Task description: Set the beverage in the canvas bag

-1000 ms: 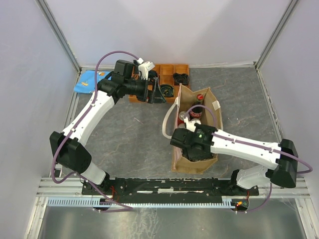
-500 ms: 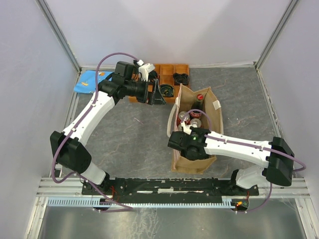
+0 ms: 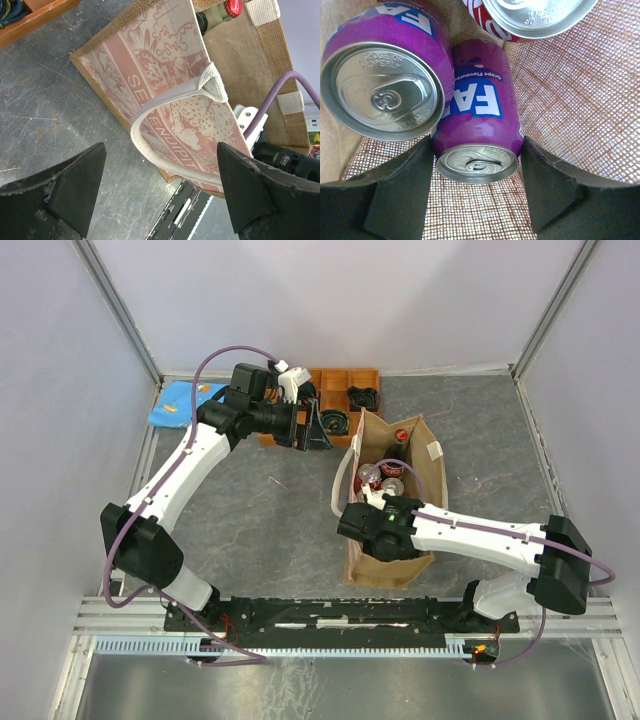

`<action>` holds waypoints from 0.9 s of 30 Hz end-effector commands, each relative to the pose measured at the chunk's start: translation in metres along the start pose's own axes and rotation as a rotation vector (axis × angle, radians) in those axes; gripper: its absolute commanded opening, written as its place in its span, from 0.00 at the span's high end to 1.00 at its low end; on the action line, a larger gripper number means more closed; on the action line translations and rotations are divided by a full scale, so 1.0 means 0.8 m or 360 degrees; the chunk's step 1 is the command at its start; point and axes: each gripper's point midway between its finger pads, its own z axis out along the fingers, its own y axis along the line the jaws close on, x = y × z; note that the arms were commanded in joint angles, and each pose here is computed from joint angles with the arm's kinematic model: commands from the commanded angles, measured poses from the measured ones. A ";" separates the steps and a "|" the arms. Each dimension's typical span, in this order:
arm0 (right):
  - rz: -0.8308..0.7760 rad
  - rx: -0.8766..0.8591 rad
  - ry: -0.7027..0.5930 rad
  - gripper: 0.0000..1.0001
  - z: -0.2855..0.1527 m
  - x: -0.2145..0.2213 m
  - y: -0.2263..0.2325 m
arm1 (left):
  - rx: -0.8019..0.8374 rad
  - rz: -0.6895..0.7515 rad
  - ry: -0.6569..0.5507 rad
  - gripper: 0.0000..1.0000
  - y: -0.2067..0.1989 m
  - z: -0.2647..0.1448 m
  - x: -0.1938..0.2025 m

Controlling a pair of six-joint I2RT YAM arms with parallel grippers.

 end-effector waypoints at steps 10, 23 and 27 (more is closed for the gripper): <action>-0.0064 -0.0069 0.0054 0.28 -0.026 0.001 0.011 | 0.0035 0.0071 -0.0070 0.03 -0.016 -0.010 -0.014; -0.0118 -0.0061 -0.0013 0.06 -0.067 -0.023 0.007 | 0.0062 0.0085 -0.0059 0.03 -0.017 -0.008 -0.014; -0.0108 -0.0052 -0.0066 0.03 -0.079 -0.032 0.003 | 0.0066 0.0092 -0.0063 0.03 -0.019 -0.009 -0.015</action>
